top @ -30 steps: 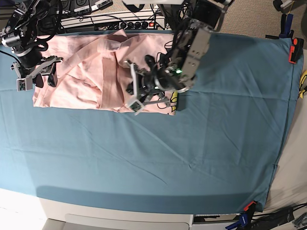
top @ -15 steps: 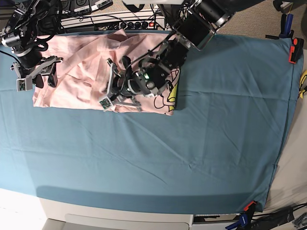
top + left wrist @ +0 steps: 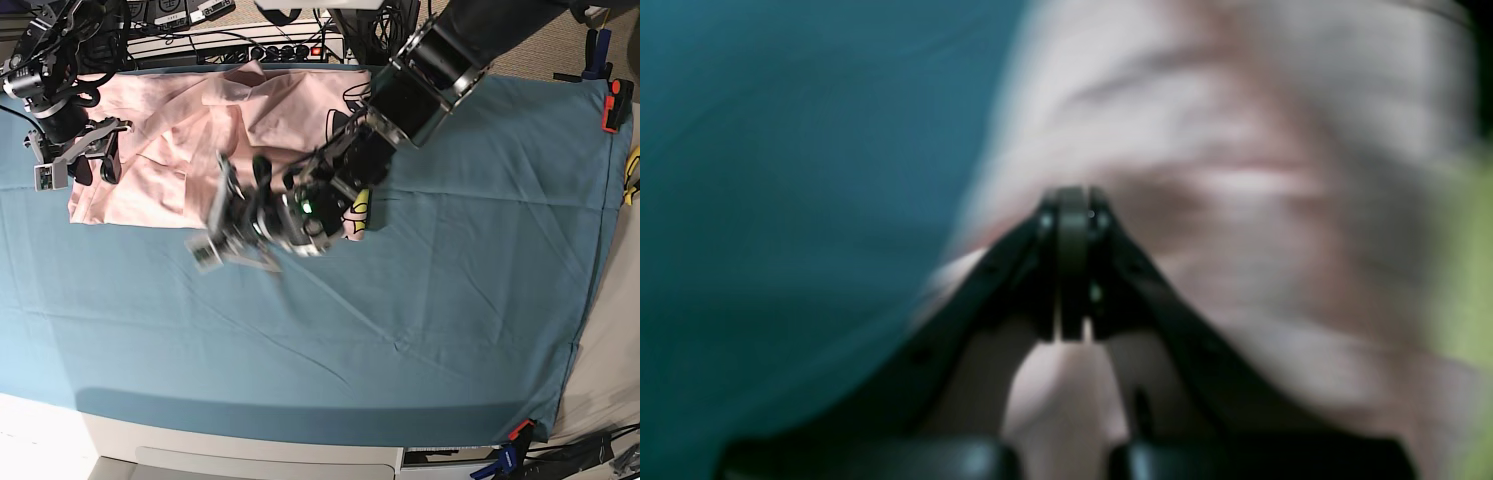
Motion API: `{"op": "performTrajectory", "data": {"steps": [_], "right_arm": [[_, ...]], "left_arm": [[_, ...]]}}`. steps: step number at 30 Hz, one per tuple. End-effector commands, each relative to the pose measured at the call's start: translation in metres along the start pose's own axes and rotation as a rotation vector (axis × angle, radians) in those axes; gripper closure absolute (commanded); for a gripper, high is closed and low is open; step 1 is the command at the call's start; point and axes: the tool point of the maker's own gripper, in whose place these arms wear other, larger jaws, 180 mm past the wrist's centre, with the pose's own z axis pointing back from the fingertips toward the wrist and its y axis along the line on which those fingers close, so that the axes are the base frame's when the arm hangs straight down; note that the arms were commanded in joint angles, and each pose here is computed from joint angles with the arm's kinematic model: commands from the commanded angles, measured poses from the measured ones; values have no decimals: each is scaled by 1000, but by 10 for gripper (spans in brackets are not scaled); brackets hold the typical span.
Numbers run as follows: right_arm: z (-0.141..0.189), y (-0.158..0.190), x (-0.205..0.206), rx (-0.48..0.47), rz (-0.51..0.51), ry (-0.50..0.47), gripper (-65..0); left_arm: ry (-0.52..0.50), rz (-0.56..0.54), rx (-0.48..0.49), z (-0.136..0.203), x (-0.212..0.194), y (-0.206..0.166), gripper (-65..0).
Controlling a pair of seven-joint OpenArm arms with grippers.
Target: Fold the T-shirt properly
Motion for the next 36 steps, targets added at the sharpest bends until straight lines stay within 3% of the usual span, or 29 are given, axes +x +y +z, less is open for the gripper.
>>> {"op": "performTrajectory", "data": {"steps": [1, 5, 9, 13, 17, 20, 24, 26, 30, 36], "right_arm": [[4, -7, 14, -25, 33, -44, -293], [10, -43, 20, -184, 87, -22, -293], [16, -69, 33, -259, 157, -9, -298], [11, -100, 35, -306, 163, 3, -415], [-10, -142, 19, -340, -2, 52, -416], [-33, -151, 2, -241, -217, 97, -416], [-53, -124, -15, 33, -430, 188, -416], [-54, -117, -27, 125, -481, 229, -416], [-47, -113, -60, 214, -582, 318, -416], [-40, -107, -77, 291, -674, 299, -416]], "left_arm": [[-89, -12, 30, 14, 34, 14, 0], [-62, 93, 110, 51, 7, 70, 0], [-34, 231, 55, 82, -33, 96, -18], [-9, 290, 41, 105, -71, 109, -217], [10, 313, 6, 111, -97, 102, -295], [-13, 312, -63, 108, -95, 85, -309], [-60, 294, -105, 104, -81, 67, -309], [-81, 288, -116, 102, -72, 61, -309], [-98, 293, -131, 98, -66, 55, -309], [-95, 302, -138, 96, -69, 51, -309]]}}
